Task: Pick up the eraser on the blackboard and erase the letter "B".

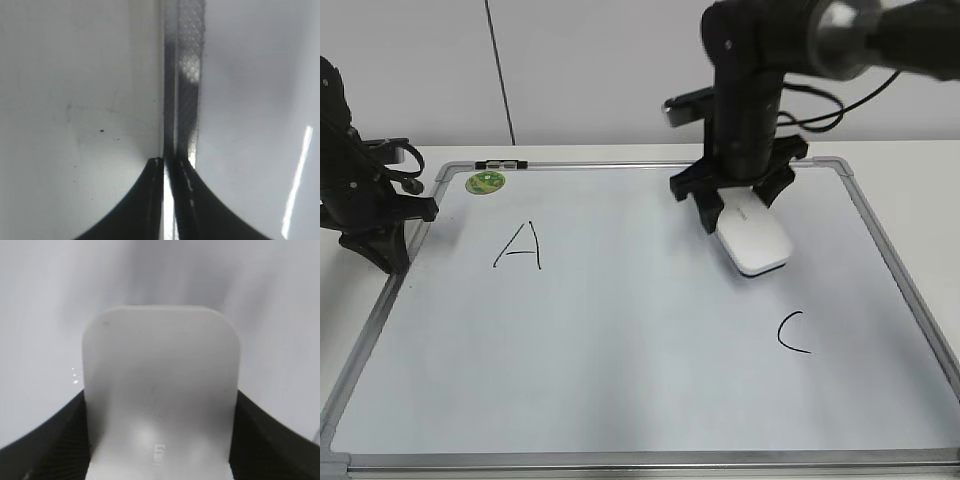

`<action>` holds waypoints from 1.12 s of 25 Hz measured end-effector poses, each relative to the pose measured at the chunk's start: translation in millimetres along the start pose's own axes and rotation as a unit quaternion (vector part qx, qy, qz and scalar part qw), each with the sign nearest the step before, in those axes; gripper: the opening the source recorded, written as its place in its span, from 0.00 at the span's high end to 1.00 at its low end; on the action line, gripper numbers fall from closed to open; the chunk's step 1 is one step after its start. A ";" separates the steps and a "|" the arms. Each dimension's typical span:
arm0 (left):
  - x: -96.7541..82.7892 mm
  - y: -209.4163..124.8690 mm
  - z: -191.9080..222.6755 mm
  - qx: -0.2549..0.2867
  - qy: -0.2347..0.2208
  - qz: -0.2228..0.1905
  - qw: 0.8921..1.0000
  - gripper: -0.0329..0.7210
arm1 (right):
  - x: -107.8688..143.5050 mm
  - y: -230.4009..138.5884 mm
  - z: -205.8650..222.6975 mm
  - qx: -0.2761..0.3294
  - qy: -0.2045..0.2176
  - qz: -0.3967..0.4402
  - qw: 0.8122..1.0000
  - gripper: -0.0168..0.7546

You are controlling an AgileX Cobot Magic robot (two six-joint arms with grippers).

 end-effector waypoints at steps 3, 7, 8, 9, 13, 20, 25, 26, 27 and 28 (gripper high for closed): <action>0.0 0.0 0.0 0.000 0.000 0.000 1.000 0.88 | -34.0 6.3 -30.7 -0.031 0.004 0.038 0.999 0.30; 0.0 0.0 0.0 0.000 0.000 0.000 1.000 0.88 | -93.1 -1.1 -39.8 -0.025 0.004 0.106 0.994 0.30; 0.0 -0.2 0.0 0.001 0.000 0.000 1.000 0.88 | -108.3 -5.4 -39.8 -0.020 0.002 0.123 0.992 0.30; 0.0 0.0 0.0 0.000 0.000 0.000 1.000 0.88 | -123.1 -11.2 -38.1 -0.012 -0.001 0.137 0.991 0.30; 0.1 -0.3 0.0 0.001 0.001 0.000 1.000 0.88 | -159.4 -33.0 -26.6 0.026 0.019 0.169 0.985 0.30; -0.1 -0.5 0.0 0.002 0.000 0.000 1.000 0.88 | -160.1 -39.6 -18.5 0.044 0.074 0.162 0.983 0.30; -0.1 -0.5 0.0 0.002 0.000 0.000 1.000 0.88 | -159.9 -40.8 11.5 0.079 0.068 0.158 0.982 0.30; -0.1 -0.5 0.0 0.002 0.000 0.000 1.000 0.88 | -159.6 -41.2 18.7 0.086 0.067 0.157 0.982 0.30; -0.1 -0.5 0.0 0.002 0.000 0.000 1.000 0.88 | -159.1 -41.8 24.2 0.093 0.067 0.157 0.981 0.30; -0.1 -0.5 0.0 0.002 0.000 0.000 1.000 0.88 | -159.4 -42.1 26.5 0.096 0.065 0.156 0.981 0.30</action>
Point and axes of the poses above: a point on each arm's last joint axis where the gripper is mounted, z pointing out along that axis toward the gripper, x along the wrist's bending axis when the last joint is at zero, y = z × x, the point moved 3 cm from there along z, pointing out along that axis toward the gripper, and after that the axes turned 11 degrees about z, right-handed, at the moved point
